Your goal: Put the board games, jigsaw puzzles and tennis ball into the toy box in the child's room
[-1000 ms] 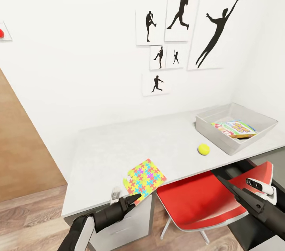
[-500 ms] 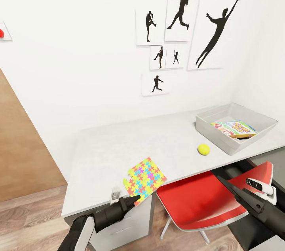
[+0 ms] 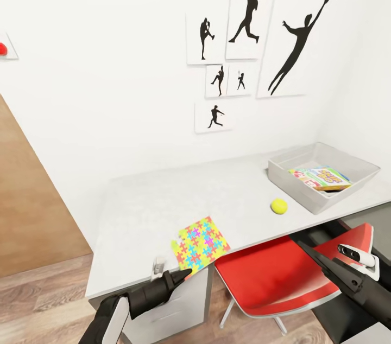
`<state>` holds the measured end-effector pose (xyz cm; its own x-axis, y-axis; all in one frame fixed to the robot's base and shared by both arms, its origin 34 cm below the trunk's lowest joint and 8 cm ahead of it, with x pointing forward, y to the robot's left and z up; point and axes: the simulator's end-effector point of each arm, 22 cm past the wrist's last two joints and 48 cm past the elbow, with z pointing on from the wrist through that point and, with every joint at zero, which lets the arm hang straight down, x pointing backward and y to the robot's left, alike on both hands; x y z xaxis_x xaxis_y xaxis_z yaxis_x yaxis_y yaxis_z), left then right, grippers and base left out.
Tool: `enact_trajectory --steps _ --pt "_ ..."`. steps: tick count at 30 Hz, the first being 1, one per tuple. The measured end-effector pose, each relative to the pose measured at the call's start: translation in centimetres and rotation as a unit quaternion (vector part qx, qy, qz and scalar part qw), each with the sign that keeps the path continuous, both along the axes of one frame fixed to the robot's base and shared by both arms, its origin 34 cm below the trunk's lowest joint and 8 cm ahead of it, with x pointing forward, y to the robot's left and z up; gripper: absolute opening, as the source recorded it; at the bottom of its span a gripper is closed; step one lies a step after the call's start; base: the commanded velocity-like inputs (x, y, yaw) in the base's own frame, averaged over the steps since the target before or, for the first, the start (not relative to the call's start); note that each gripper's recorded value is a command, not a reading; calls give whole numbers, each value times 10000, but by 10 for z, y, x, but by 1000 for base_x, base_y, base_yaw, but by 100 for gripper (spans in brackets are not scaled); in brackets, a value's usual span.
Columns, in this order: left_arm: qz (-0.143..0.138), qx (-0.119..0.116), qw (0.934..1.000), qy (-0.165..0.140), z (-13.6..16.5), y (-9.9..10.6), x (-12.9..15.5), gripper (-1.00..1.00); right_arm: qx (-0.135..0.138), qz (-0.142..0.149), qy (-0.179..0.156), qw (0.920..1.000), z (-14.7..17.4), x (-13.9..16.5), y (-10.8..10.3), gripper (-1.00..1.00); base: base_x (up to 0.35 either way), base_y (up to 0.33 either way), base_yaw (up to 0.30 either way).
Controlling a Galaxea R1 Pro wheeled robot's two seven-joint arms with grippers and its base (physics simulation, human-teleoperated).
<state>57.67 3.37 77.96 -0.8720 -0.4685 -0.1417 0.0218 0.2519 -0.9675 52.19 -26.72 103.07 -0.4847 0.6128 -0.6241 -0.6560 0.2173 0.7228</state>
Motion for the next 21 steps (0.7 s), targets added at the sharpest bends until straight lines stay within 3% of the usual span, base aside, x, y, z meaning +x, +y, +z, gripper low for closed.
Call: enact_trajectory --steps 18,21 --pt "-35 19 10000 -2 26 1 -2 -100 -3 -1 6 10000 25 -1 0 100 0 0 0" --pt "-120 -42 9998 -153 53 3 6 -100 -5 -1 4 10000 30 -2 0 100 0 0 0"
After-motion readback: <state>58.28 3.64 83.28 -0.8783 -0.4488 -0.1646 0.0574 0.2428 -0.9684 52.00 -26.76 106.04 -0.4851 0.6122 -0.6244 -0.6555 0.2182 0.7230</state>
